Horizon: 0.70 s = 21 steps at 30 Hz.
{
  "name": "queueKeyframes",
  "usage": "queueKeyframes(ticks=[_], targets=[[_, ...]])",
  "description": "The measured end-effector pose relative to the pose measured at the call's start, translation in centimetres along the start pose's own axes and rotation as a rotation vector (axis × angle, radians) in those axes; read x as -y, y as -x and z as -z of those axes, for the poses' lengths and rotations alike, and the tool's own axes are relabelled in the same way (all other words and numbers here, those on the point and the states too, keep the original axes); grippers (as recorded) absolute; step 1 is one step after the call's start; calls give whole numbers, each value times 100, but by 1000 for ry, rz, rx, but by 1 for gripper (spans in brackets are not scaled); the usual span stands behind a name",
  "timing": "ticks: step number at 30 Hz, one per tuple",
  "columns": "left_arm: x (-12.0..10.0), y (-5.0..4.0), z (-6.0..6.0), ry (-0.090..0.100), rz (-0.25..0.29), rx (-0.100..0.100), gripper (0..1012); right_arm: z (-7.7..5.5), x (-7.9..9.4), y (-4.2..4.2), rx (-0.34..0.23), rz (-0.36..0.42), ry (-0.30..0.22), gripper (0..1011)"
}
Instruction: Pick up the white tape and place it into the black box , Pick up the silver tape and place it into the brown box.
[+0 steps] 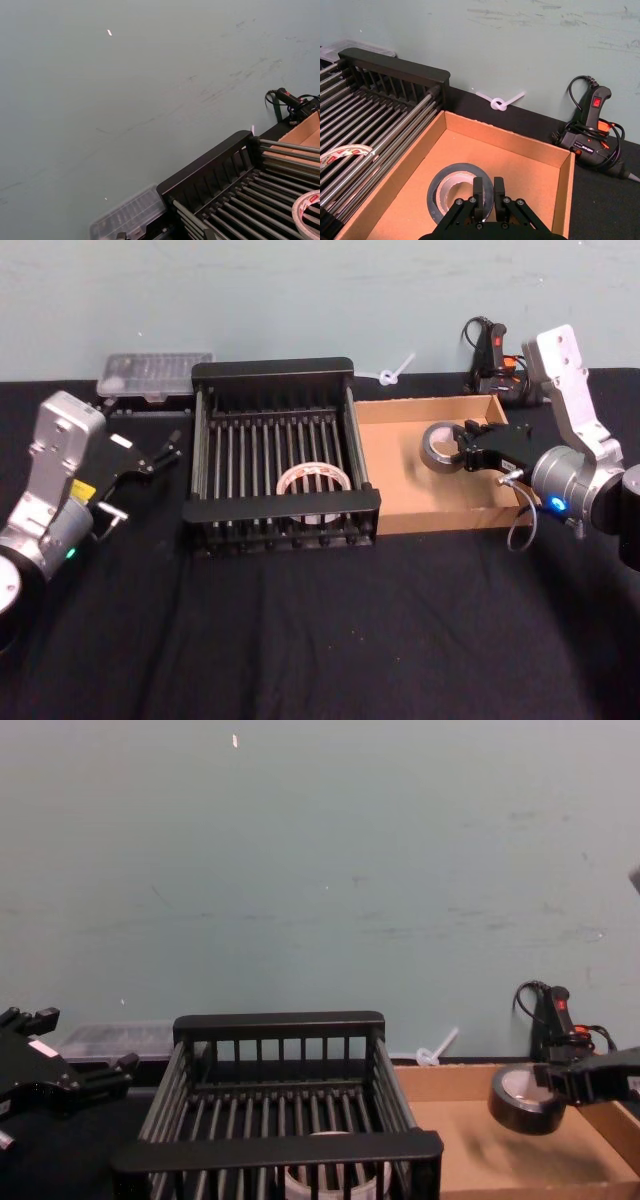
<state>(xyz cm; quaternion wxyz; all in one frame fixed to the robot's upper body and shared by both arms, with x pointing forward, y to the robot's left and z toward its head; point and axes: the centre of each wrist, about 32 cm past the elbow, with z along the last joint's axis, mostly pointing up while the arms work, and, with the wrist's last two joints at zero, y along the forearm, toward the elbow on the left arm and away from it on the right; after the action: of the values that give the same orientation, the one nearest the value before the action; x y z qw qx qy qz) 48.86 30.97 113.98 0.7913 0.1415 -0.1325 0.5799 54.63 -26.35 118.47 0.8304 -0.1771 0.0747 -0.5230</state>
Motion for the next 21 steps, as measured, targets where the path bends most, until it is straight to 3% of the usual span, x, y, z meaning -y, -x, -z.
queueKeyframes(ticks=[5, 21], targets=[[0, 0, 0, 0, 0, 0, 1002, 0, 1, 2, 0, -1, 0, 200], [0, 0, 0, 0, 0, 0, 1001, 0, 3, 3, 0, -3, 0, 700]])
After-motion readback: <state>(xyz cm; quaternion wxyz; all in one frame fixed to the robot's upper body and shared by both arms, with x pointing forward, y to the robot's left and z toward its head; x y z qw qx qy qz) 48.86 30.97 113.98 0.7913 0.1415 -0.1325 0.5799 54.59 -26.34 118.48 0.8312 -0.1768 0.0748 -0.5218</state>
